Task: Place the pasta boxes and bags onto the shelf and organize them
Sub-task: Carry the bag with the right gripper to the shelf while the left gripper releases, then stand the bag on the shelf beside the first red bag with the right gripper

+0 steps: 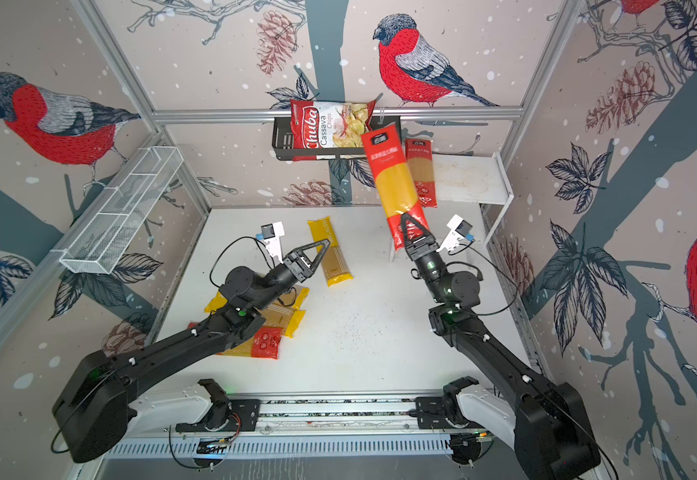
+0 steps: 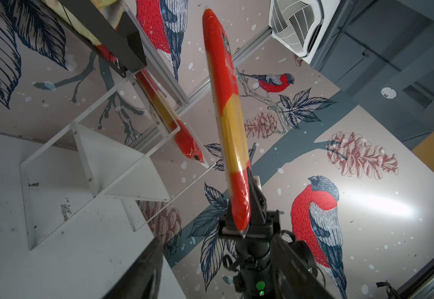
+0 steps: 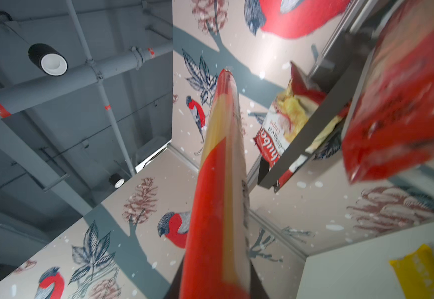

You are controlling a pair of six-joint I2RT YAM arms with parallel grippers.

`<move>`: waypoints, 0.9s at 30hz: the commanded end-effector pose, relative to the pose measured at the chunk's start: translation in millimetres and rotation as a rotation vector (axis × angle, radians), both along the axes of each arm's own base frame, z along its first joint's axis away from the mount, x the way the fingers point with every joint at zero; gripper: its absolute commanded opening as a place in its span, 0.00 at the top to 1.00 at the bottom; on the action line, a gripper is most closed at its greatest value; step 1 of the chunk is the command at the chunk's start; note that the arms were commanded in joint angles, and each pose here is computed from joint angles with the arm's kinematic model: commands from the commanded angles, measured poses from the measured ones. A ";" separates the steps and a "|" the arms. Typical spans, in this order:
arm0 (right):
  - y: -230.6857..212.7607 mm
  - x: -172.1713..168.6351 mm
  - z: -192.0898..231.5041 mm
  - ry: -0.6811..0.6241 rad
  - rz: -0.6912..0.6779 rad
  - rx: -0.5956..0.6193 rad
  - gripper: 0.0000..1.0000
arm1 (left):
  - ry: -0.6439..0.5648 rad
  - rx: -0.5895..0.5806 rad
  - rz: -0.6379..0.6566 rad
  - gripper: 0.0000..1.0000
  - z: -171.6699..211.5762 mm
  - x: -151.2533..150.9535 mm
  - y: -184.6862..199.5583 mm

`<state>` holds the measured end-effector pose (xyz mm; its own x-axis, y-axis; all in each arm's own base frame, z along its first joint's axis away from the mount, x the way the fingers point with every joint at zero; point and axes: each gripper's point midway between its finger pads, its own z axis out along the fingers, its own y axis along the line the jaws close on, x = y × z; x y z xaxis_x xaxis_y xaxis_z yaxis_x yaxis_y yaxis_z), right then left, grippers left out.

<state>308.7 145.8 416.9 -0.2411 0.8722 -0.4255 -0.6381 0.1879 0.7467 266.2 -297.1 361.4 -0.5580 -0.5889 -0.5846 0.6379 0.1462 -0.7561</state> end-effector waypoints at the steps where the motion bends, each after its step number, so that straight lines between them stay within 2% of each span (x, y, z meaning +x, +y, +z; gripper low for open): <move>1: -31.7 2.9 25.2 -0.018 -0.077 0.039 1.00 | -0.012 0.046 0.021 0.35 -13.1 -4.2 -8.4; 6: -98.1 31.6 8.4 0.139 -0.279 0.085 1.00 | 0.042 0.065 -0.034 0.35 -41.1 -15.6 -26.9; 10: -134.4 47.2 -5.3 0.225 -0.357 0.122 1.00 | 0.074 0.081 -0.066 0.35 -56.9 -22.3 -37.2; 17: -148.3 78.5 -28.2 0.349 -0.321 0.153 1.00 | 0.097 0.093 -0.078 0.35 -67.1 -24.1 -42.1; 27: -136.8 118.0 -12.7 0.405 -0.223 0.165 0.99 | 0.110 0.099 -0.083 0.35 -71.3 -22.8 -44.8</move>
